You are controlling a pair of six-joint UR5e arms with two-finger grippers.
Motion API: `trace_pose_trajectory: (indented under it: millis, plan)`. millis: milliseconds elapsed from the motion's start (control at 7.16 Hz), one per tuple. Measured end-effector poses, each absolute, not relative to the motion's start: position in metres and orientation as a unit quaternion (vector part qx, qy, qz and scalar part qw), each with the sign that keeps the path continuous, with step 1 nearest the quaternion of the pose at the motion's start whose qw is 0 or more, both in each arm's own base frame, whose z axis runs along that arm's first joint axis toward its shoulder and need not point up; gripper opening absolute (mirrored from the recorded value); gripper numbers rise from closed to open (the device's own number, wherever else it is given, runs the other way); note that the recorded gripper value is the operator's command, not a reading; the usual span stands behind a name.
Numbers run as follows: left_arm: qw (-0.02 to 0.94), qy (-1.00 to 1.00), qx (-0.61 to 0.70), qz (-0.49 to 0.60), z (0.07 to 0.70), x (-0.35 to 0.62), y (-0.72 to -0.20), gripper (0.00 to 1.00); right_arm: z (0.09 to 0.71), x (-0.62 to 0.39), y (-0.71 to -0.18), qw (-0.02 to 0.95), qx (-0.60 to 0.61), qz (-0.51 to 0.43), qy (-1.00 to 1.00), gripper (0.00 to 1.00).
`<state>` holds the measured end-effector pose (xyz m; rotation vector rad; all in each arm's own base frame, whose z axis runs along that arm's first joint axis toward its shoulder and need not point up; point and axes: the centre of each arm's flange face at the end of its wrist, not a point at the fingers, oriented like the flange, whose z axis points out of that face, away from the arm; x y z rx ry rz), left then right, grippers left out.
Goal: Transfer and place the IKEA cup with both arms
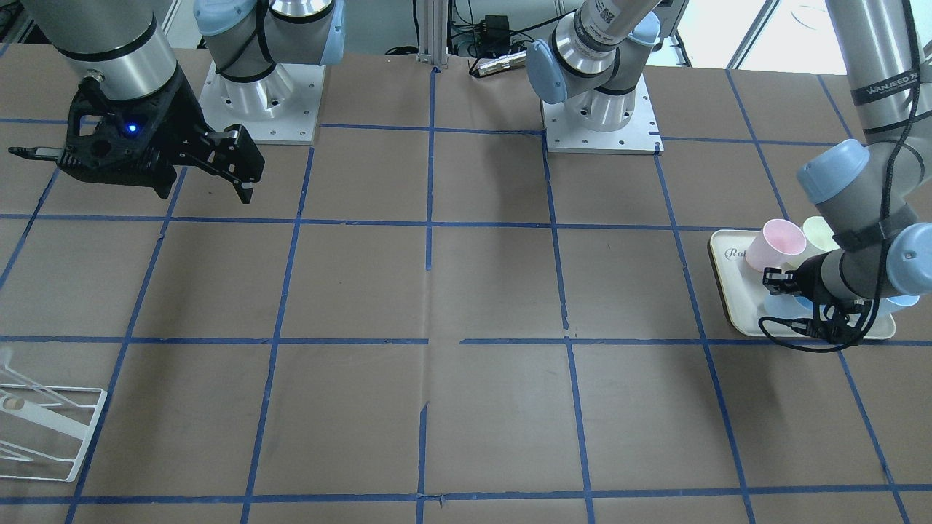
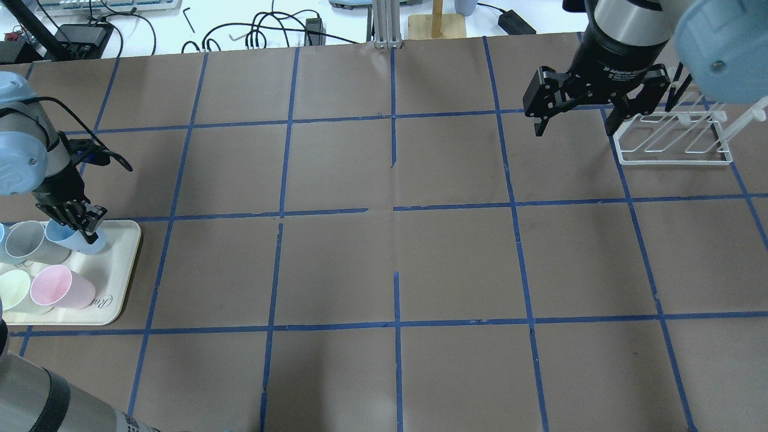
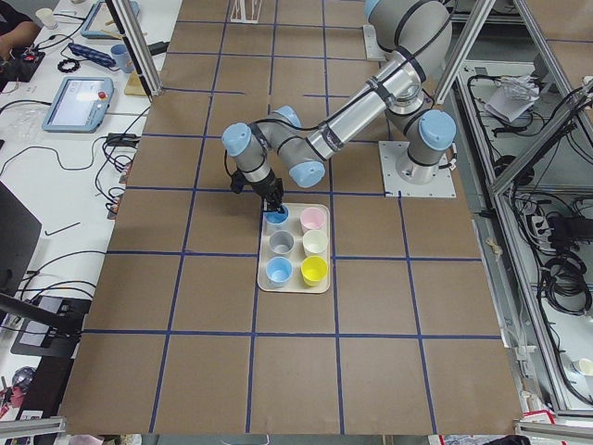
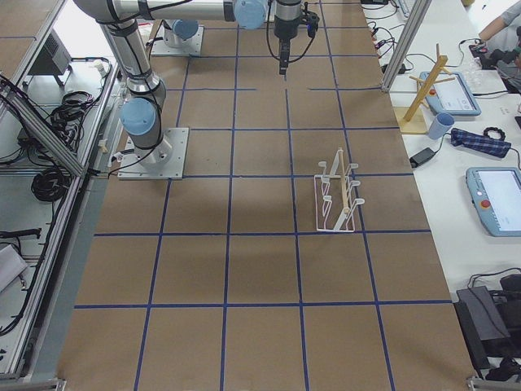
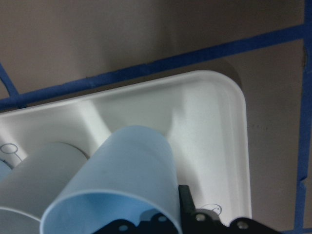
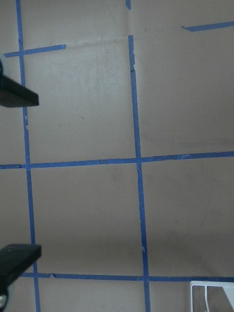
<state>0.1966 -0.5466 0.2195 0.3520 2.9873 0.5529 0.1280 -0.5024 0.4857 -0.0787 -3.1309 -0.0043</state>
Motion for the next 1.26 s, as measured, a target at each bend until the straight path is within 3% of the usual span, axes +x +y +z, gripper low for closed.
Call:
trace_pose_trajectory:
  millis: [559, 838, 1257]
  plan:
    - [0.03, 0.979, 0.108, 0.171, 0.257, 0.191, -0.548, 1.0, 0.478, 0.129, -0.499, 0.004, -0.025, -0.009, -1.0, 1.0]
    - [-0.005, 0.989, 0.055, 0.135, 0.329, 0.164, -0.562, 1.0, 0.477, 0.129, -0.499, 0.004, -0.025, -0.01, -1.0, 1.0]
    - [-0.016, 0.997, 0.034, 0.061, 0.437, 0.05, -0.562, 1.0, 0.477, 0.128, -0.499, 0.004, -0.025, -0.01, -1.0, 1.0]
